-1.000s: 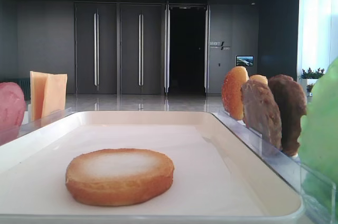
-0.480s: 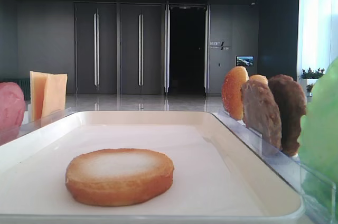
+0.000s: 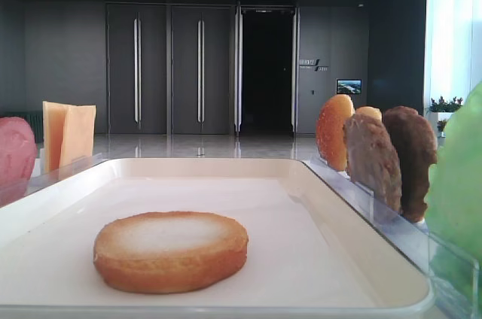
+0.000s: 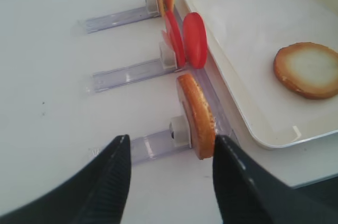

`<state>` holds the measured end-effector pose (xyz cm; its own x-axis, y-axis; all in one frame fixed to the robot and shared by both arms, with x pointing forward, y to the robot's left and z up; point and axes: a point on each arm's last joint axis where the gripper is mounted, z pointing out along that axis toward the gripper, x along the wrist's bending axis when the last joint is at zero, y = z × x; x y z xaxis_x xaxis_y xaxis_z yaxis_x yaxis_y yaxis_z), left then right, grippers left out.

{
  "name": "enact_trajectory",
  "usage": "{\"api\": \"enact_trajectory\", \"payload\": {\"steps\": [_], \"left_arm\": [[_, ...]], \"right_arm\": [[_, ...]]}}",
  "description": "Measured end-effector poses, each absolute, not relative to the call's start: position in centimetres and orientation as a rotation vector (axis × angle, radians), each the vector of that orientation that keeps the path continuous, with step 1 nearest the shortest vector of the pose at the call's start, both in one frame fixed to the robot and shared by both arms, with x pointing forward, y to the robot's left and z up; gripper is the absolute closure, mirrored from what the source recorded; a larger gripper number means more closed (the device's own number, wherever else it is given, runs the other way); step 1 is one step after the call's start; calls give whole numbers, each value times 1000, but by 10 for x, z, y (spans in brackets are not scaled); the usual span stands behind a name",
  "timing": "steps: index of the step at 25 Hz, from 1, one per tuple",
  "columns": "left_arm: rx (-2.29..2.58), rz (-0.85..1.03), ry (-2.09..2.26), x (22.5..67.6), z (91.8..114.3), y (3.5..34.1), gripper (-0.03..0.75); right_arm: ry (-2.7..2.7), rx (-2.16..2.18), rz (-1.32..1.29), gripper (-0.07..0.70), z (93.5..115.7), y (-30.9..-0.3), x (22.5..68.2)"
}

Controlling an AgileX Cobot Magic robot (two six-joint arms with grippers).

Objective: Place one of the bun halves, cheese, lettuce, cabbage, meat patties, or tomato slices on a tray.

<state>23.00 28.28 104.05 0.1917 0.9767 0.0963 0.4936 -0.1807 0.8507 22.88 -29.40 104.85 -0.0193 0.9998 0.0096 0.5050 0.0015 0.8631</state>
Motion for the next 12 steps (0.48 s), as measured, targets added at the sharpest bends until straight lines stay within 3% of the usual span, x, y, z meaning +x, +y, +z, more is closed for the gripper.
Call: {"api": "enact_trajectory", "payload": {"steps": [12], "left_arm": [[1708, 917, 1473, 231, 1041, 288, 328]], "right_arm": [[1603, 1581, 930, 42, 1049, -294, 229]]}}
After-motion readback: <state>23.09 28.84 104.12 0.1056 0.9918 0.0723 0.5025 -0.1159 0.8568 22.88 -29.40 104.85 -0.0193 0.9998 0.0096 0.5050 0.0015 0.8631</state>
